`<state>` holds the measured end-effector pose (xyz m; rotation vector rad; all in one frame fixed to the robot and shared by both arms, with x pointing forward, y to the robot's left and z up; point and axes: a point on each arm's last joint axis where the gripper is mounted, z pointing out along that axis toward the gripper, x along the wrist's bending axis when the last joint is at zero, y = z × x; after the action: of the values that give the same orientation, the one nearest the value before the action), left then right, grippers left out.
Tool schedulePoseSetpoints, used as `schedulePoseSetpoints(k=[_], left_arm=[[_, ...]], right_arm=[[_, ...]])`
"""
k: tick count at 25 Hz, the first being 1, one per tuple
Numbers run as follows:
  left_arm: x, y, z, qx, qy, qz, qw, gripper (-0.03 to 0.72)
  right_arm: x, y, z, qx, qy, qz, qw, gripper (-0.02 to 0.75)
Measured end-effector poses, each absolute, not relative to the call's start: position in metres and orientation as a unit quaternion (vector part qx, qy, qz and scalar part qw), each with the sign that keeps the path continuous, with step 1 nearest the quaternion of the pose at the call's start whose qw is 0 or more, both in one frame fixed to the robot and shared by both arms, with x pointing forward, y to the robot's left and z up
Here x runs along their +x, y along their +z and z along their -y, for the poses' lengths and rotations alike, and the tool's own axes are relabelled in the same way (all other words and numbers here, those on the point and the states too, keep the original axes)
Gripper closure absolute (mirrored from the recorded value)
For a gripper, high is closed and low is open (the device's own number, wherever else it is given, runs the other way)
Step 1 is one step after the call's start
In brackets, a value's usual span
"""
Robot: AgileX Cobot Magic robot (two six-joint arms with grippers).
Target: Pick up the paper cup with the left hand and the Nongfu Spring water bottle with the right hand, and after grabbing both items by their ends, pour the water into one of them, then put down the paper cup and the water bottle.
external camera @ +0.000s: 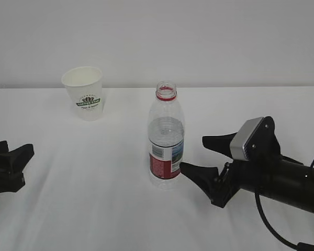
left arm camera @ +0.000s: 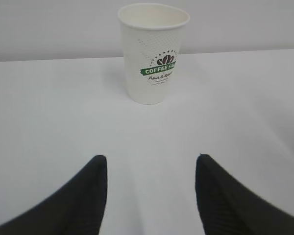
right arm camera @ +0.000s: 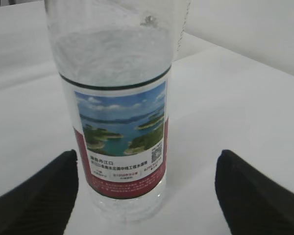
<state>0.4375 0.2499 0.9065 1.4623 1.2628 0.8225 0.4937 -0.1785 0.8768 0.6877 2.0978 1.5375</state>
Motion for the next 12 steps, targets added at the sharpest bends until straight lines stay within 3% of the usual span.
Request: schedulePoseSetpoints(k=[12], left_arm=[[0.438,0.906,-0.251,0.603,0.343,-0.523,0.495,0.288]], right_arm=[[0.509,0.869,0.17,0.227,0.566,-0.765,0.208,0.074]])
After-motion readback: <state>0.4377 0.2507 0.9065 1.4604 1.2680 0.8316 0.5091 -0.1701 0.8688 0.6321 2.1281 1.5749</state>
